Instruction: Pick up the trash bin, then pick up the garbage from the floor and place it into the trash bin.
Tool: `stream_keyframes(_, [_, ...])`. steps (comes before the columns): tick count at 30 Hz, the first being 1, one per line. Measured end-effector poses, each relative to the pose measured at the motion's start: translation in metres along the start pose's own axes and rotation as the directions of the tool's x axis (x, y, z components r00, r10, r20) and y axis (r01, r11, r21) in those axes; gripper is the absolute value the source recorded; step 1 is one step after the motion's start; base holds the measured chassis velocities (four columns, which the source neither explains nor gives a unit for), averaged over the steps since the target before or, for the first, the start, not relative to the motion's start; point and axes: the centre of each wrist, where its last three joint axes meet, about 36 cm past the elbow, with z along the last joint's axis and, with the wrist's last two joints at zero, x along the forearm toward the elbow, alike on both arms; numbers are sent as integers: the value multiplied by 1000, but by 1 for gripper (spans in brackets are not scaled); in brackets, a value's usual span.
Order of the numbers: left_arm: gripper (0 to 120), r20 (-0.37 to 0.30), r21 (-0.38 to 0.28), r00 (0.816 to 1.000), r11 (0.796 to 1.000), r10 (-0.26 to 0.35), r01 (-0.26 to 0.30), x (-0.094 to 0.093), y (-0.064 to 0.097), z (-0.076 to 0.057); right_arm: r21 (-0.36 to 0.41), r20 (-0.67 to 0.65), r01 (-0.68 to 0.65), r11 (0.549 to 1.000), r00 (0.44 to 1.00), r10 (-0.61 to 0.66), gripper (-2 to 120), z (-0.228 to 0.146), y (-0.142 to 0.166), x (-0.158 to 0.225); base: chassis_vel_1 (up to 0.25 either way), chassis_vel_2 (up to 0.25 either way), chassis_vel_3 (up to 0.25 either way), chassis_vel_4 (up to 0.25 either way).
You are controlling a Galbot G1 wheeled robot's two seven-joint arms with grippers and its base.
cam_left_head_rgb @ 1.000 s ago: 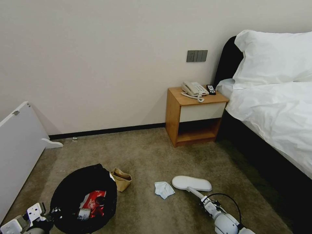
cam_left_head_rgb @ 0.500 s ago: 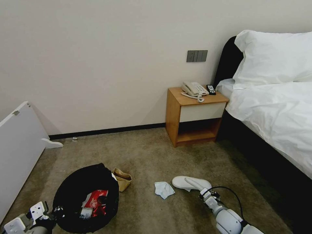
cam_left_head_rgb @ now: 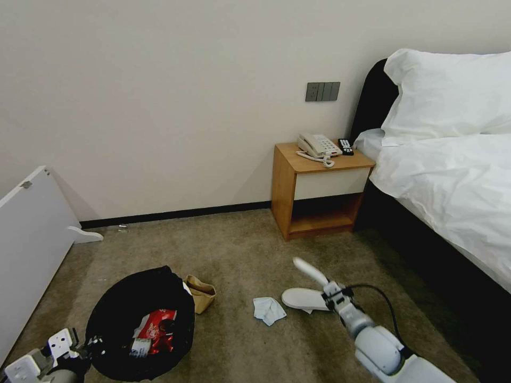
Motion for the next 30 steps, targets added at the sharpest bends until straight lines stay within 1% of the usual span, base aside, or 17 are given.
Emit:
stream_keyframes(1, [2,3,4,1000,1000,3,-3,1,-1,-1,-29,59,-2,1000,998,4,2,-19,-7,4,0,0,0,0])
stream_keyframes(2, [2,3,4,1000,1000,3,-3,1,-1,-1,-29,59,-2,1000,998,4,2,-19,-7,4,0,0,0,0])
stream_keyframes(3, [2,7,8,1000,1000,5,-5,2,-3,-3,-65,138,-2,998,990,11,2,-45,-17,10,0,0,0,0])
stream_keyframes(5, [2,19,11,1000,1000,5,-5,5,-3,-8,-95,239,7,995,971,16,2,-76,-26,19,0,0,0,0])
stream_keyframes(8, [2,27,13,1000,1000,7,-8,7,-2,-10,-105,278,11,994,960,19,2,-88,-30,23,0,0,0,0])
stream_keyframes(10, [2,37,11,999,1000,14,-14,11,-3,-15,-132,367,31,991,930,20,2,-113,-35,30,0,0,0,0])
stream_keyframes(14, [2,45,8,999,1000,25,-26,14,-6,-18,-164,441,73,984,898,7,2,-136,-36,36,0,0,0,0])
stream_keyframes(16, [2,46,-1,998,999,36,-36,16,-10,-19,-197,525,147,969,851,-22,2,-163,-35,39,0,0,0,0])
stream_keyframes(17, [2,46,-1,998,999,36,-36,16,-10,-19,-197,525,147,969,851,-22,2,-163,-35,39,0,0,0,0])
stream_keyframes(19, [2,47,-4,998,999,45,-44,17,-13,-19,-220,606,235,947,794,-56,2,-186,-32,38,0,0,0,0])
stream_keyframes(20, [2,47,-4,998,999,45,-44,17,-13,-19,-220,606,235,947,794,-56,2,-186,-32,38,0,0,0,0])
stream_keyframes(22, [2,45,-8,998,999,52,-51,18,-15,-18,-236,688,339,911,720,-89,2,-209,-23,33,0,0,0,0])
stream_keyframes(23, [2,45,-8,998,999,52,-51,18,-15,-18,-236,688,339,911,720,-89,2,-209,-23,33,0,0,0,0])
stream_keyframes(25, [2,42,-11,998,998,56,-56,18,-17,-18,-236,731,404,884,673,-113,2,-222,-13,29,0,0,0,0])
stream_keyframes(26, [2,42,-11,998,998,56,-56,18,-17,-18,-236,731,404,884,673,-113,2,-222,-13,29,0,0,0,0])
stream_keyframes(29, [2,42,-17,997,998,62,-61,18,-19,-18,-223,781,500,837,605,-154,2,-238,8,24,0,0,0,0])
stream_keyframes(30, [2,42,-17,997,998,62,-61,18,-19,-18,-223,781,500,837,605,-154,2,-238,8,24,0,0,0,0])
